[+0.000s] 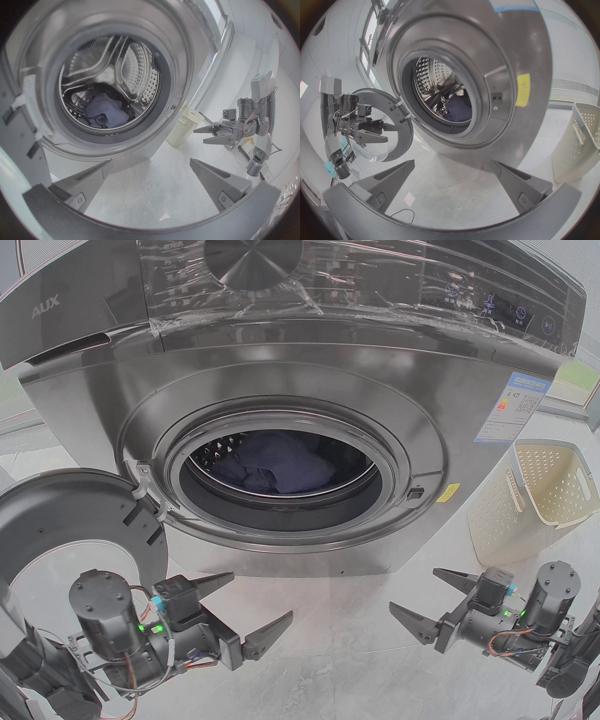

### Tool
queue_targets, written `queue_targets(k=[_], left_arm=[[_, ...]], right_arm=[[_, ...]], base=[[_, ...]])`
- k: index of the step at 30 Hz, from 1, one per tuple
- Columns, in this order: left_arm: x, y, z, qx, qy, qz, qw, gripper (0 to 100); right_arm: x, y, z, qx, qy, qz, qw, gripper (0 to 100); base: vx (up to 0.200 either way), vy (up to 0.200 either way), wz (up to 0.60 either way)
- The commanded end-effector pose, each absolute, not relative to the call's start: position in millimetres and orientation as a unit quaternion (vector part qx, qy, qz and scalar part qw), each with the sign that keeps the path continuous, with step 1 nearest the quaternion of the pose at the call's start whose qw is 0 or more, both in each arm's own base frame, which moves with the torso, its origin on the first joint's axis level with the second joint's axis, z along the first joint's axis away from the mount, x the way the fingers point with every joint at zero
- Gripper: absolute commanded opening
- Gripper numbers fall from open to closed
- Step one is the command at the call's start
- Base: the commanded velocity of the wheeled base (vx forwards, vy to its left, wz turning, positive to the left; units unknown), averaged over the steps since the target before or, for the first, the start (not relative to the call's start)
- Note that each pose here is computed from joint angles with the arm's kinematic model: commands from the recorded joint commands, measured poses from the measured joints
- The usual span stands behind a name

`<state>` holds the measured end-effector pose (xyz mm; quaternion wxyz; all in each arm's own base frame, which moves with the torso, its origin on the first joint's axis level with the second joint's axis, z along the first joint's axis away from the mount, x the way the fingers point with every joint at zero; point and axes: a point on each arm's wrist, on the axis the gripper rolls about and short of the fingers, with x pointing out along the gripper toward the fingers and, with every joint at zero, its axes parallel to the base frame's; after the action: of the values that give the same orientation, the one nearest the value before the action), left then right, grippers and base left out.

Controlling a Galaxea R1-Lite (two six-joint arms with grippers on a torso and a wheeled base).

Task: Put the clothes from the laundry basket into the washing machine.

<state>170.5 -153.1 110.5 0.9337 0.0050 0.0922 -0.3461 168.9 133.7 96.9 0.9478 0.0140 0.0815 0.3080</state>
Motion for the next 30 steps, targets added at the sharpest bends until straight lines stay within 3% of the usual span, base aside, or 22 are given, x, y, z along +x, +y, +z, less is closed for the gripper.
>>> queue_targets(k=[1, 8, 15, 20, 24, 30], left_arm=[[140.6, -127.4, 124.7, -0.012, 0.050, -0.346, 0.937, 100], [123.7, -110.8, 120.6, 0.003, 0.055, -0.316, 0.947, 100], [106.3, -86.8, 142.7, -0.045, 0.010, -0.277, 0.960, 100], [84.4, -62.2, 144.8, -0.053, 0.021, -0.256, 0.965, 100], [54.6, -32.1, 147.5, -0.060, -0.013, -0.230, 0.971, 100], [37.2, -15.0, 158.6, -0.063, -0.046, -0.172, 0.982, 100]], right_arm=[[149.9, 104.5, 114.6, 0.024, 0.047, 0.281, 0.958, 100], [143.1, 87.7, 133.1, 0.039, -0.001, 0.220, 0.975, 100], [124.9, 65.7, 142.8, 0.034, -0.002, 0.170, 0.985, 100], [110.0, 49.1, 144.1, 0.015, 0.008, 0.141, 0.990, 100], [94.3, 36.4, 142.9, 0.011, 0.019, 0.118, 0.993, 100], [71.4, 18.9, 139.7, 0.009, 0.020, 0.070, 0.997, 100]], base=[[0.000, 0.000, 0.00], [0.000, 0.000, 0.00], [-0.086, 0.000, 0.00], [-0.080, 0.000, 0.00], [-0.200, 0.000, 0.00], [-0.100, 0.000, 0.00]])
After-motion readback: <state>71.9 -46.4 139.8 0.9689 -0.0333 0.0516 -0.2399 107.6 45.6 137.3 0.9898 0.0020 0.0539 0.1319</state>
